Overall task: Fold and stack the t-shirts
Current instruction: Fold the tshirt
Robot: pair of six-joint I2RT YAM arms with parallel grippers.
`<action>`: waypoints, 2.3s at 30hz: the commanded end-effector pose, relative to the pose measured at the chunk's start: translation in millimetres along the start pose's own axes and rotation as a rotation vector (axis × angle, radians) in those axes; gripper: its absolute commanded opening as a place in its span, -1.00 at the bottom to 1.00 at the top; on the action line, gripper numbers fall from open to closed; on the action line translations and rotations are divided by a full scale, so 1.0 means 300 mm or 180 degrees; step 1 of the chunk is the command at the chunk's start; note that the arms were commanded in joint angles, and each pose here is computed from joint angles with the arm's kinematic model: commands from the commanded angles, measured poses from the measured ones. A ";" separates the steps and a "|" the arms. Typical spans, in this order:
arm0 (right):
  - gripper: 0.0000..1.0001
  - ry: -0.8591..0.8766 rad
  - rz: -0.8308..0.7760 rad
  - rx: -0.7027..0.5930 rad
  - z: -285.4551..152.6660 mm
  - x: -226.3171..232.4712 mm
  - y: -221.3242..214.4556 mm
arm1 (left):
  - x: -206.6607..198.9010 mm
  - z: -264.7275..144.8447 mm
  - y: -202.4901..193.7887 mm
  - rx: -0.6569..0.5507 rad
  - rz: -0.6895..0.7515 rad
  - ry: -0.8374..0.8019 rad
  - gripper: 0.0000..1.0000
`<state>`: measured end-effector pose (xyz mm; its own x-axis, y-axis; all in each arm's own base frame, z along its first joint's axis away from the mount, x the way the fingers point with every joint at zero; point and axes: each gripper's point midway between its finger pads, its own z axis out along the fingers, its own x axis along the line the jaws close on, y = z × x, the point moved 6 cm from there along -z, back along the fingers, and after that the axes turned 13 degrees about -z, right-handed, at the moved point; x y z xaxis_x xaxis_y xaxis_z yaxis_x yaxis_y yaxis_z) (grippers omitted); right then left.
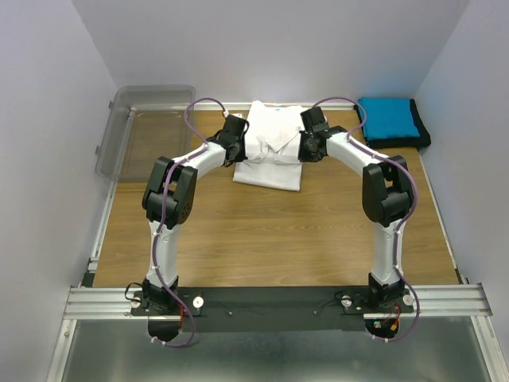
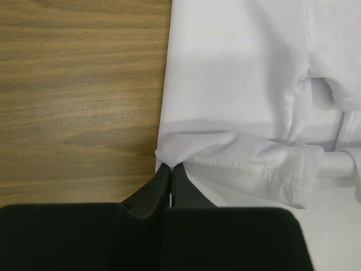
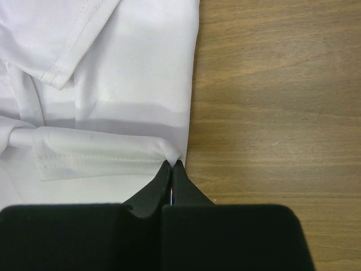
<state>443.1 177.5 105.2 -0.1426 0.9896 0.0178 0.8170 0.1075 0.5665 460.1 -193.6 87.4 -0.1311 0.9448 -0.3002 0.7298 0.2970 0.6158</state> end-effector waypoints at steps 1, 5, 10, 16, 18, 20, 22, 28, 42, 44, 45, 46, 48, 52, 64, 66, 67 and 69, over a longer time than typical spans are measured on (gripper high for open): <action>-0.99 -0.0178 -0.0007 -0.0218 -0.046 -0.040 0.074 | 0.024 -0.052 0.112 -0.0366 -0.0107 0.0110 -1.00; -0.99 -0.0221 -0.0003 -0.0119 -0.008 -0.045 0.041 | 0.028 -0.031 0.111 -0.0348 -0.0077 0.0114 -1.00; -0.99 -0.0315 -0.0046 -0.0071 0.041 -0.058 0.005 | 0.042 0.006 0.093 -0.0321 -0.0068 0.0170 -1.00; -0.79 -0.0337 -0.0134 -0.0002 0.092 -0.062 -0.022 | 0.040 0.021 0.093 -0.0333 -0.0075 0.0163 -0.78; -0.59 -0.0312 -0.0153 -0.0064 0.070 -0.060 -0.001 | 0.038 0.011 0.105 -0.0365 -0.0084 0.0151 -0.46; -0.44 -0.0270 -0.0229 -0.0127 0.046 -0.056 0.019 | 0.026 -0.012 0.121 -0.0413 -0.0086 0.0110 -0.29; -0.35 -0.0245 -0.0271 -0.0245 0.000 -0.048 0.055 | 0.022 -0.030 0.129 -0.0426 -0.0084 0.0085 0.00; -0.24 -0.0067 -0.0460 -0.0485 -0.103 0.017 0.112 | -0.015 -0.158 0.182 -0.0650 -0.0165 -0.0127 0.50; -0.02 0.0356 -0.0988 -0.0503 -0.029 0.031 0.099 | 0.047 -0.294 0.041 -0.0452 -0.0148 -0.0218 0.52; -0.05 0.0392 -0.0876 -0.0490 -0.033 0.034 0.096 | 0.069 -0.279 0.001 -0.0354 -0.0162 -0.0165 0.52; -0.06 0.0400 -0.0828 -0.0481 -0.037 0.035 0.091 | 0.074 -0.267 -0.014 -0.0312 -0.0175 -0.0149 0.51; -0.07 0.0402 -0.0772 -0.0448 -0.037 0.035 0.077 | 0.077 -0.259 -0.031 -0.0251 -0.0182 -0.0161 0.51; -0.07 0.0403 -0.0590 -0.0324 -0.037 0.032 0.024 | 0.078 -0.239 -0.053 -0.0173 -0.0203 -0.0172 0.51; -0.07 0.0494 -0.0328 -0.0092 -0.043 0.033 -0.078 | 0.085 -0.203 -0.079 -0.0074 -0.0199 -0.0152 0.51; -0.09 0.1021 0.0511 0.0157 -0.075 0.077 -0.254 | 0.102 -0.133 -0.118 0.0083 -0.0134 -0.0047 0.42; -0.09 0.0985 0.0560 0.0129 -0.080 0.072 -0.261 | 0.106 -0.124 -0.123 0.0097 -0.0126 -0.0025 0.42; -0.09 0.0965 0.0570 0.0110 -0.086 0.068 -0.264 | 0.109 -0.119 -0.126 0.0104 -0.0115 -0.0009 0.42; -0.09 0.0944 0.0575 0.0059 -0.094 0.065 -0.257 | 0.115 -0.110 -0.130 0.0110 -0.0116 0.0017 0.41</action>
<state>362.1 184.1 74.9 -0.1781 0.9334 0.3114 0.8673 -0.0006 0.4978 399.1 -163.6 78.9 -0.1727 0.9334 -0.3145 0.7471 0.3322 0.5757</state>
